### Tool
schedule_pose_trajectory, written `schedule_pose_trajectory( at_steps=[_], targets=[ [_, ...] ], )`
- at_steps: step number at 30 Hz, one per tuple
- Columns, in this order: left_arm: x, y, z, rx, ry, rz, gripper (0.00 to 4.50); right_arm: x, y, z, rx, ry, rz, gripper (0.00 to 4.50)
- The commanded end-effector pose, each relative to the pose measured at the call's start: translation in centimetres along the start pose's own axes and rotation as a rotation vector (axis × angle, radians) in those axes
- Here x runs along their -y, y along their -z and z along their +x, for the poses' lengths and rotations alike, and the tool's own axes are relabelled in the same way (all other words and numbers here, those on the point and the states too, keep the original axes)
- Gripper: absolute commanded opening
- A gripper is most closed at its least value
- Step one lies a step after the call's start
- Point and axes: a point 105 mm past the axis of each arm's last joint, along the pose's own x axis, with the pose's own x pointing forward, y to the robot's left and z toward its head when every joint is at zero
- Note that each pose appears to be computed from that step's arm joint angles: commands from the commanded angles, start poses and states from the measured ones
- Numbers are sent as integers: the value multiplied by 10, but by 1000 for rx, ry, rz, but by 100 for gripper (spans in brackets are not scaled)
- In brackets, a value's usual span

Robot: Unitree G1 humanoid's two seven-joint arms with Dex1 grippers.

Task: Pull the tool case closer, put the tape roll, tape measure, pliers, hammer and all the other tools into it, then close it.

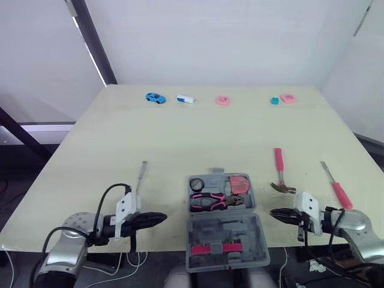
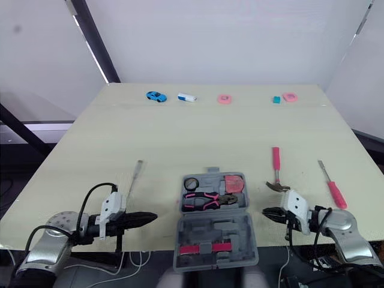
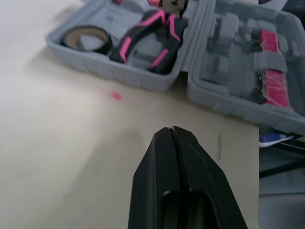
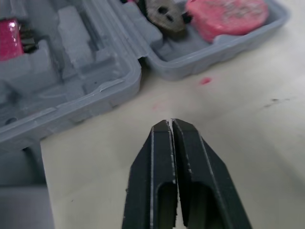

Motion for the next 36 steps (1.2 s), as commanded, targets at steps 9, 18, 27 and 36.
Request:
schedule_pose_trajectory(
  at_steps=[9,18,27,36],
  targets=[
    [1,10,26,-22,72,-35,0,-4,-14,32,6,-75,-75,4],
    [-3,9,35,-26,75,-33,0,-5,-19,42,10,-79,-94,4],
    [0,8,45,-33,106,-35,0,-4,-19,41,0,-77,-104,4],
    [3,0,66,-13,129,-24,0,-5,-20,43,2,-77,-104,4]
  ],
)
